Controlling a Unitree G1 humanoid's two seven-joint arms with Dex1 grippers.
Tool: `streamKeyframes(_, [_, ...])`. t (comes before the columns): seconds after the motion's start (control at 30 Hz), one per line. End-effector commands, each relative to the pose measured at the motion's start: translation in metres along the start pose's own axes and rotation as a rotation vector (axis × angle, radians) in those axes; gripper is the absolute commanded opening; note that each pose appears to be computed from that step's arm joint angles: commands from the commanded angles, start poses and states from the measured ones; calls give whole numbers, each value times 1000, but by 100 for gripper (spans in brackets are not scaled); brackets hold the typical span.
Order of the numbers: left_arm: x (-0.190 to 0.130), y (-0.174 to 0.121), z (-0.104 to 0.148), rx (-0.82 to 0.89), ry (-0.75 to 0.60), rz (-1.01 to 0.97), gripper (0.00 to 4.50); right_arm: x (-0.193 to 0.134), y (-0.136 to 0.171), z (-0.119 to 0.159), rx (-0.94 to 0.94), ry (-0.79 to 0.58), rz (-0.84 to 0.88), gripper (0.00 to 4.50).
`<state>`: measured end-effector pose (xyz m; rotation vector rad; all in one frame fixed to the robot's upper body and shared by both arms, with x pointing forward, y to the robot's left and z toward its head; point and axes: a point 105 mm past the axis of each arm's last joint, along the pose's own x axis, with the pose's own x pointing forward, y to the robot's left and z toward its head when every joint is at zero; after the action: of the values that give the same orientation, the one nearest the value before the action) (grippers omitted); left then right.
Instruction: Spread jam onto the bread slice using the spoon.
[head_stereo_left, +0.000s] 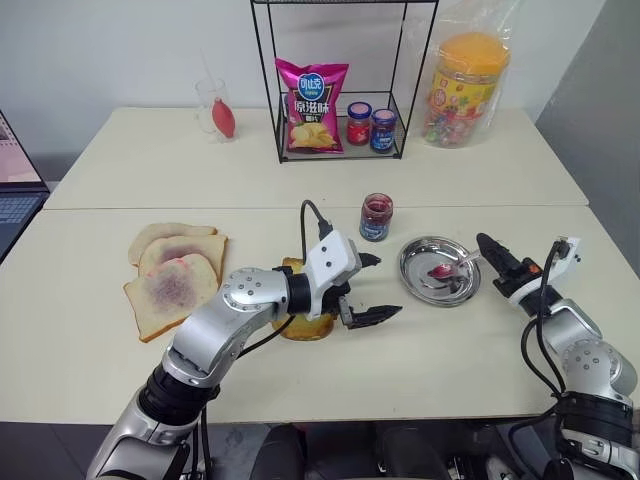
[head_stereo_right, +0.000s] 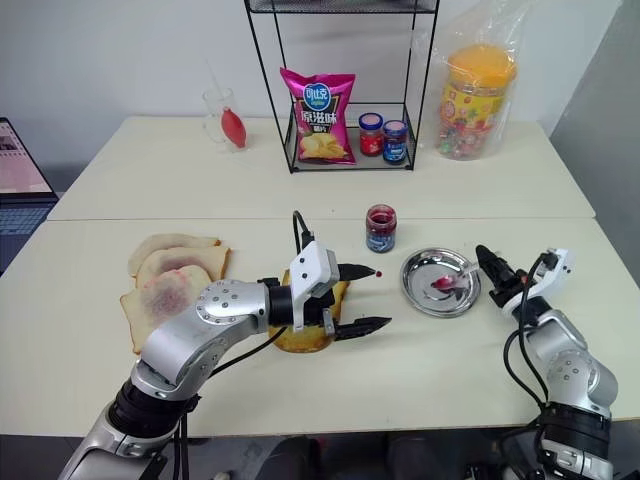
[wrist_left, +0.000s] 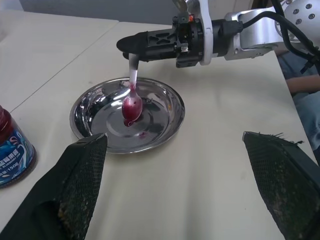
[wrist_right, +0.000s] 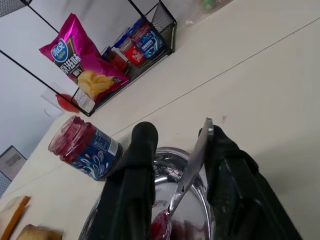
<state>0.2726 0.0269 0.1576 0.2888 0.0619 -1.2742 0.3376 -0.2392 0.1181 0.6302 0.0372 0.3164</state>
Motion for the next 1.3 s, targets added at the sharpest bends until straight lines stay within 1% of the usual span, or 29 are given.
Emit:
streamKeyframes(0.03, [-2, 1, 6, 34, -27, 9, 450, -1, 8, 9, -90, -20, 26, 252])
streamKeyframes(0.13, [-5, 5, 5, 45, -21, 18, 450, -2, 9, 4, -160, 7, 27, 317])
streamKeyframes(0.23, [-6, 7, 5, 51, -22, 24, 450, -3, 11, 2, -224, 17, 35, 317])
streamKeyframes(0.4, [-6, 13, 5, 73, -22, 49, 450, -1, 9, 3, -382, 15, 15, 317])
streamKeyframes(0.53, [-6, 17, 5, 88, -24, 62, 450, 1, 10, 0, -540, 30, 16, 317])
streamKeyframes(0.6, [-5, 18, 6, 90, -27, 65, 450, 1, 5, 0, -609, 38, -3, 317])
streamKeyframes(0.7, [-7, 20, 6, 94, -29, 72, 450, 1, -3, 0, -638, 42, -36, 317])
streamKeyframes(0.87, [-10, 24, 8, 102, -37, 97, 450, 0, -9, 12, -577, -17, -89, 317])
streamKeyframes(0.93, [-11, 25, 9, 105, -44, 101, 450, 1, -10, 13, -567, -19, -93, 317])
streamKeyframes(1.0, [-13, 27, 11, 110, -53, 110, 450, 2, -7, 18, -500, -55, -91, 317])
streamKeyframes(1.13, [-22, 38, 16, 122, -72, 174, 450, 3, 4, 34, -470, -136, -70, 317])
streamKeyframes(1.2, [-36, 51, 22, 148, -79, 254, 450, 4, 18, 44, -487, -164, -22, 317])
streamKeyframes(1.23, [-42, 55, 23, 159, -78, 280, 450, 5, 24, 47, -496, -165, -1, 317])
streamKeyframes(1.3, [-66, 69, 22, 192, -40, 361, 450, 6, 43, 46, -576, -115, 93, 317])
